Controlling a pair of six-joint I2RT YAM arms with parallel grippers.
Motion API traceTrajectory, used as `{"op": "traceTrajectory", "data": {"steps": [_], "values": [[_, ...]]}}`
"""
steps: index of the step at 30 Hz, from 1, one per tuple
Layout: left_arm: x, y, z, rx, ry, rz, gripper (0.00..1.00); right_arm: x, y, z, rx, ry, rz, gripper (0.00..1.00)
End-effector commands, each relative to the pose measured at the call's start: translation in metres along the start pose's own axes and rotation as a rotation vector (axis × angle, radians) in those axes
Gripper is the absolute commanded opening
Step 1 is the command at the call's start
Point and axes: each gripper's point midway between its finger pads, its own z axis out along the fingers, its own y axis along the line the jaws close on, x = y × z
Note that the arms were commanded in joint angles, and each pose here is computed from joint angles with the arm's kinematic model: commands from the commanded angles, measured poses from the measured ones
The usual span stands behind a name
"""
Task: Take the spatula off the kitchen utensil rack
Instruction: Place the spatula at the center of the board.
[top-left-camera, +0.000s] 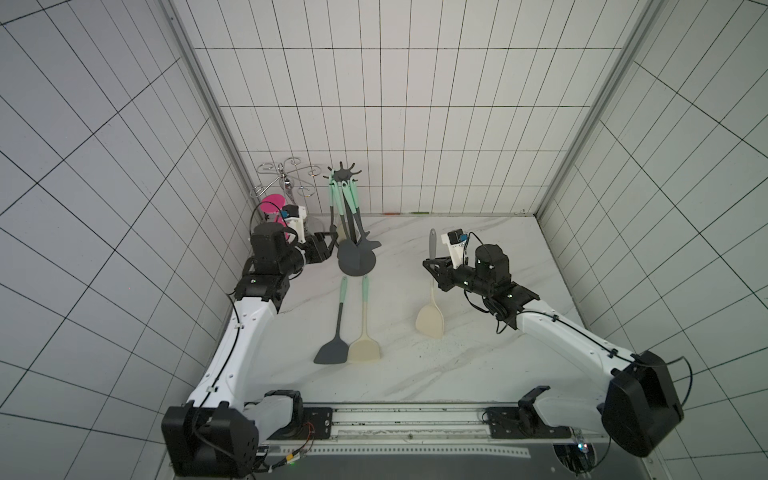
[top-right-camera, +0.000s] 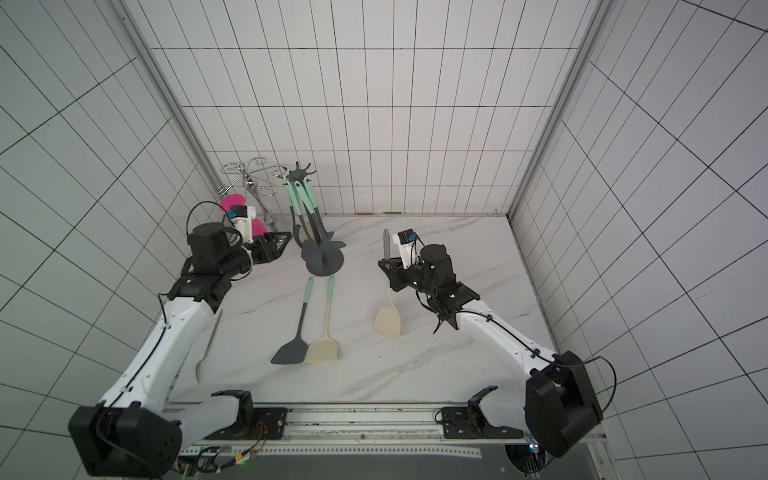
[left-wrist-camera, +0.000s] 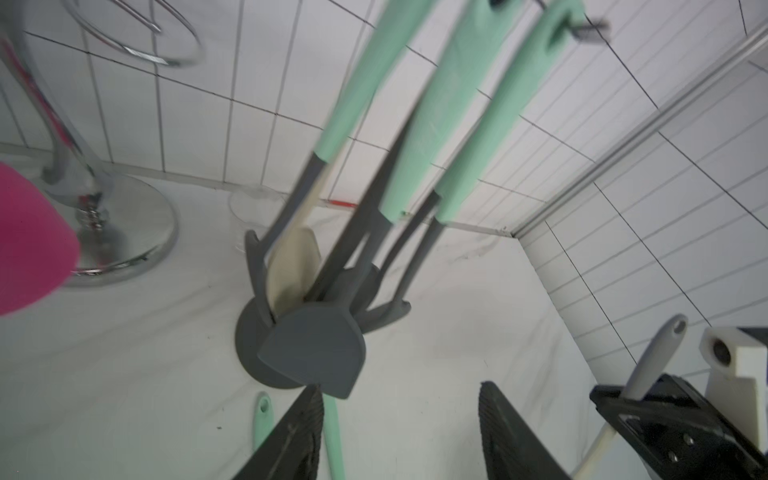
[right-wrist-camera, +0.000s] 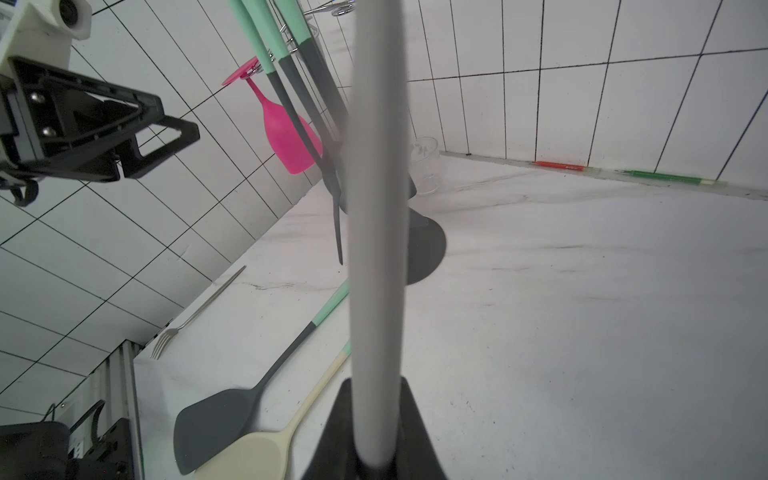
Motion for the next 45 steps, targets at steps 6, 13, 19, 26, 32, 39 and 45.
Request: {"op": "traceTrajectory", "data": {"steps": [6, 13, 19, 26, 32, 39, 45], "values": [[0.089, -0.110, 0.011, 0.189, 0.011, 0.175, 0.56, -0.007, 0.002, -0.010, -0.022, -0.039, 0.097, 0.00], [0.135, -0.169, 0.056, 0.219, 0.129, 0.168, 0.55, -0.017, -0.018, 0.010, -0.111, -0.092, 0.369, 0.00], [0.170, -0.178, 0.090, 0.232, 0.255, 0.108, 0.54, -0.001, -0.032, 0.013, -0.118, -0.109, 0.482, 0.00], [0.188, -0.172, 0.116, 0.197, 0.297, 0.107, 0.48, 0.015, -0.034, 0.000, -0.072, -0.082, 0.472, 0.00], [0.200, -0.184, 0.131, 0.236, 0.364, 0.098, 0.29, 0.021, -0.034, -0.007, -0.055, -0.066, 0.458, 0.00], [0.200, -0.184, 0.131, 0.233, 0.371, 0.124, 0.00, 0.024, -0.037, -0.009, -0.045, -0.065, 0.462, 0.00], [0.193, -0.160, 0.125, 0.133, 0.376, 0.142, 0.00, 0.026, -0.039, -0.013, -0.022, -0.054, 0.437, 0.40]]}}
